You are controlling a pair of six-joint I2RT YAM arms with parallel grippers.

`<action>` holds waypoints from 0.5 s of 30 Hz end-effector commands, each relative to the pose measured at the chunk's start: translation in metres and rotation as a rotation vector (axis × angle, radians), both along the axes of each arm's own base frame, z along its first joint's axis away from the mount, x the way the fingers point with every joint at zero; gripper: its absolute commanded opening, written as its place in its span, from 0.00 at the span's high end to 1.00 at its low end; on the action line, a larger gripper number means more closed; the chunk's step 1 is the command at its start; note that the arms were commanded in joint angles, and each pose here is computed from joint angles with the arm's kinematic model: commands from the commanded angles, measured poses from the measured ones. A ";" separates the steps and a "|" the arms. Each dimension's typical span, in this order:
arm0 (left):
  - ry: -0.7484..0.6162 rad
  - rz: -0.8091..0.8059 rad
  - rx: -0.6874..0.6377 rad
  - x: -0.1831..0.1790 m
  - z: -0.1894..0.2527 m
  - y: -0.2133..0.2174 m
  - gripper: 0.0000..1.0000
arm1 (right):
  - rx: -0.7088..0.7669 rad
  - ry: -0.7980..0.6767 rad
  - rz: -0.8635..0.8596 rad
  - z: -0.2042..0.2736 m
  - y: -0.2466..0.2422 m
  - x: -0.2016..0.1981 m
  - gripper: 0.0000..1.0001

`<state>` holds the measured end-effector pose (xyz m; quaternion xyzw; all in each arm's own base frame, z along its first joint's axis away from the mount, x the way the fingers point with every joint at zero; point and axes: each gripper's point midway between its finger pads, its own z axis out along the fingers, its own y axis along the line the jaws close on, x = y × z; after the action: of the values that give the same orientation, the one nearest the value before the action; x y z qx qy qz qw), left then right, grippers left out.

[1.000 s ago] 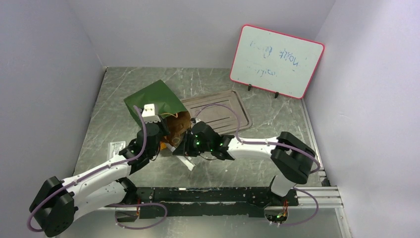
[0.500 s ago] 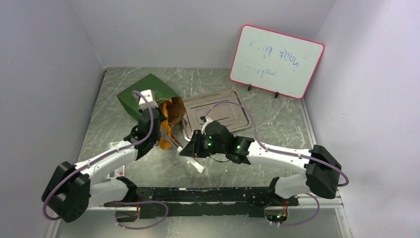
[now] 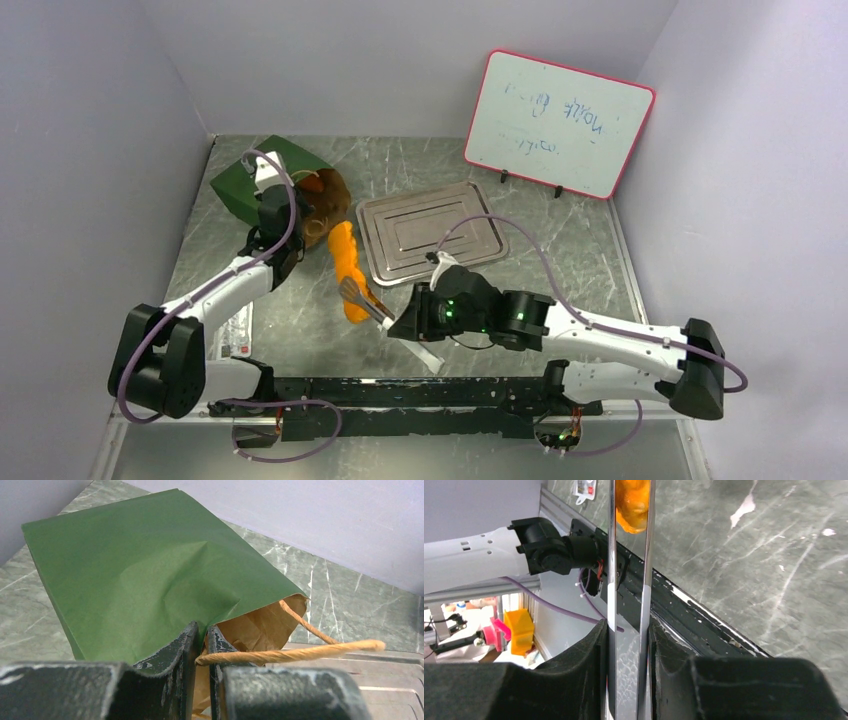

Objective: Take the fake bread out of the paper bag
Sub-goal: Place the fake bread in the container.

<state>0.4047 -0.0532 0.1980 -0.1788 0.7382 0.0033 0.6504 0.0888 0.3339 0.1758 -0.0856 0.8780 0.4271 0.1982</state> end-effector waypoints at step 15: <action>-0.117 -0.091 -0.035 0.004 0.037 0.004 0.93 | -0.279 -0.221 -0.095 -0.018 -0.029 0.068 1.00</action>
<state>0.4094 -0.0449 0.2119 -0.1583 0.7294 -0.0206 0.6652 0.1280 0.3009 0.1334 -0.0986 0.9212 0.2844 0.2465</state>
